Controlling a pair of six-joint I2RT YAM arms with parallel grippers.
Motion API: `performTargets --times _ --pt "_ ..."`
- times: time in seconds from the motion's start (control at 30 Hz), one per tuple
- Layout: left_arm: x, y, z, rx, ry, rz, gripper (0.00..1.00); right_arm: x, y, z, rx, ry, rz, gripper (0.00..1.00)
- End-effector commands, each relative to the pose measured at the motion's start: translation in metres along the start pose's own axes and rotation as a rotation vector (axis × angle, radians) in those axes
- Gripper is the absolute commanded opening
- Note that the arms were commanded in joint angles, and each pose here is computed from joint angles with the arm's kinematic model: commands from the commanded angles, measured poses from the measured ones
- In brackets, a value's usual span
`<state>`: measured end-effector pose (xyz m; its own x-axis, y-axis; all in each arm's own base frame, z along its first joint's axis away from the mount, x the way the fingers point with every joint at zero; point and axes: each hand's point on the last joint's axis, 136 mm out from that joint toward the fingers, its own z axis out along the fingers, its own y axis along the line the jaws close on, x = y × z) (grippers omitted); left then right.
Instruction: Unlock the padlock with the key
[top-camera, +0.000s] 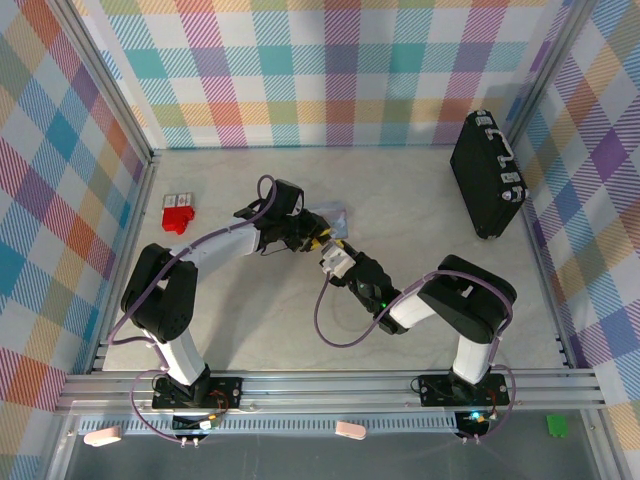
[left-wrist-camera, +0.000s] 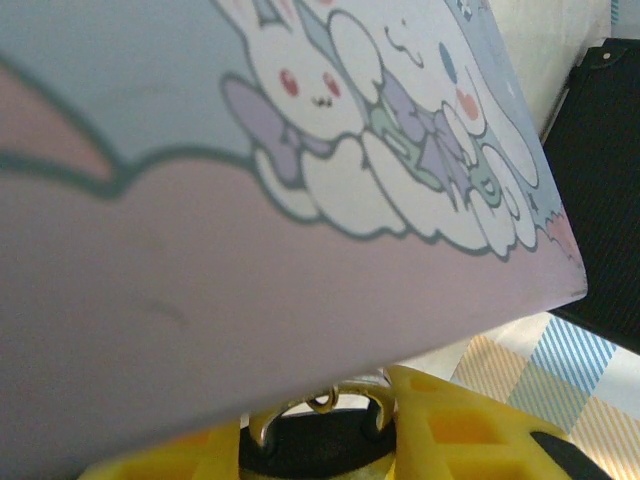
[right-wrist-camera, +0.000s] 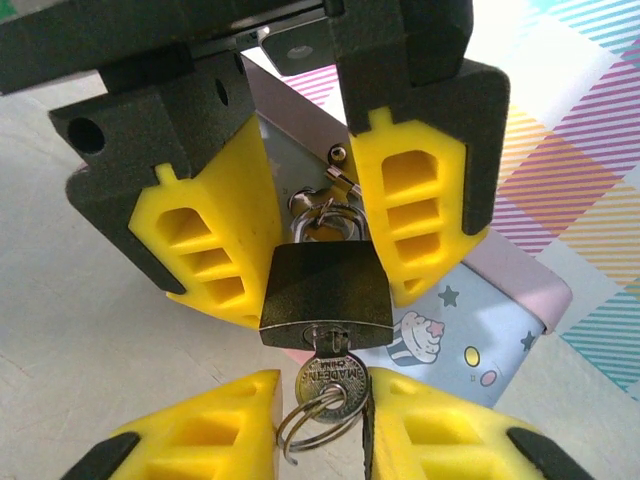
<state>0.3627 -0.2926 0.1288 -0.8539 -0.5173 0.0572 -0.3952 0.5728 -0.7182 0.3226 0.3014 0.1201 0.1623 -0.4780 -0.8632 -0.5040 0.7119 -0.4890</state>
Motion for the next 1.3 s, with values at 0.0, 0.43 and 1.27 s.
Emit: performTargets --times 0.0,0.43,1.27 --pt "0.012 -0.001 0.002 -0.004 0.037 0.009 0.06 -0.021 -0.012 0.002 0.039 -0.061 0.04 0.22" --pt "0.016 -0.001 0.005 -0.001 0.045 0.015 0.05 -0.021 -0.008 -0.002 -0.014 -0.025 0.212 0.11" --pt "0.03 -0.006 0.008 0.02 0.051 0.034 0.05 -0.009 -0.022 -0.015 -0.095 0.029 0.828 0.12"
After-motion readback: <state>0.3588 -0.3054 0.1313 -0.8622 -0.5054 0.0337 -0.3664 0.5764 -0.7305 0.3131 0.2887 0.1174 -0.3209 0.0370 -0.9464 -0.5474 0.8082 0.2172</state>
